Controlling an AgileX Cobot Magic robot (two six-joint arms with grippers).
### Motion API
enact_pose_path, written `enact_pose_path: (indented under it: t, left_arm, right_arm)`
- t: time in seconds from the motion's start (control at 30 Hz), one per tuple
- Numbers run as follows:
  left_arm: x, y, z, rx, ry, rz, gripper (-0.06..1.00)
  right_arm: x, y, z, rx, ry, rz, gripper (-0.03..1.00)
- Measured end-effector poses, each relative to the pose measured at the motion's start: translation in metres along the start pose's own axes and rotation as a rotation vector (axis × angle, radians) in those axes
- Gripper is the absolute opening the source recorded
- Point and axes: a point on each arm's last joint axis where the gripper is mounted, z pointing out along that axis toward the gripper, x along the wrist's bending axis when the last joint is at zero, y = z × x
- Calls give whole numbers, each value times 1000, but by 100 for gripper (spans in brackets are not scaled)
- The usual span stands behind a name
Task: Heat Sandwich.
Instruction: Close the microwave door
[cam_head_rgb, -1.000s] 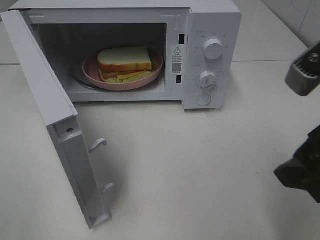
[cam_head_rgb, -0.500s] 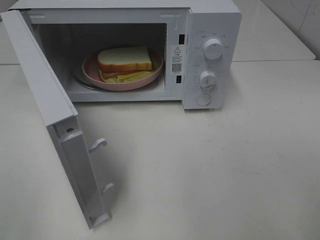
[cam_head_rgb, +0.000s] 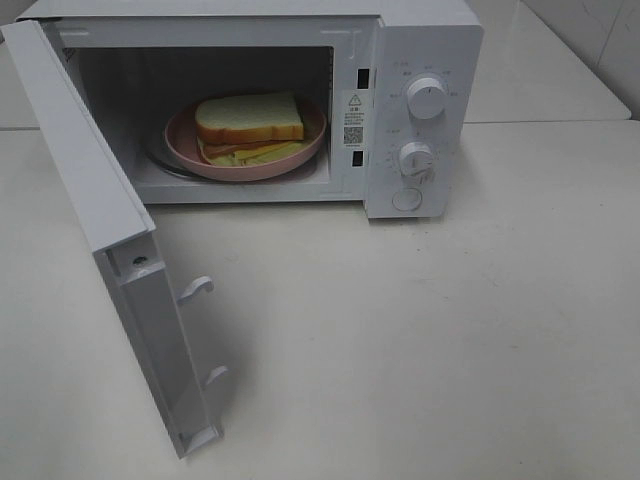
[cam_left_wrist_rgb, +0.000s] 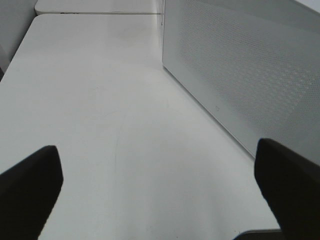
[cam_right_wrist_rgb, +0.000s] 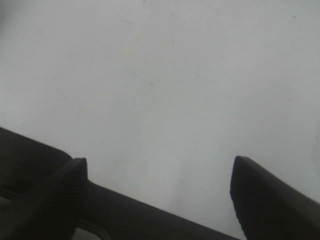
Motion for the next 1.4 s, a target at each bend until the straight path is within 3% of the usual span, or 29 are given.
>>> enact_pose_path:
  t: [0.33, 0.6, 0.7, 1.03, 1.4]
  left_arm:
    - [0, 0, 0, 0, 0, 0, 99]
    - [0, 0, 0, 0, 0, 0, 99]
    - [0, 0, 0, 0, 0, 0, 99]
    - [0, 0, 0, 0, 0, 0, 99]
    - [0, 0, 0, 0, 0, 0, 99]
  right_arm:
    - [-7, -27, -21, -144, -113, 155, 76]
    - [-3, -56, -11, -176, -167, 239, 76]
    - [-2, -60, -9, -181, -171, 249, 76]
    - [1, -70, -10, -371, -180, 241, 76]
    - [1, -72, -11, -388, -181, 240, 74]
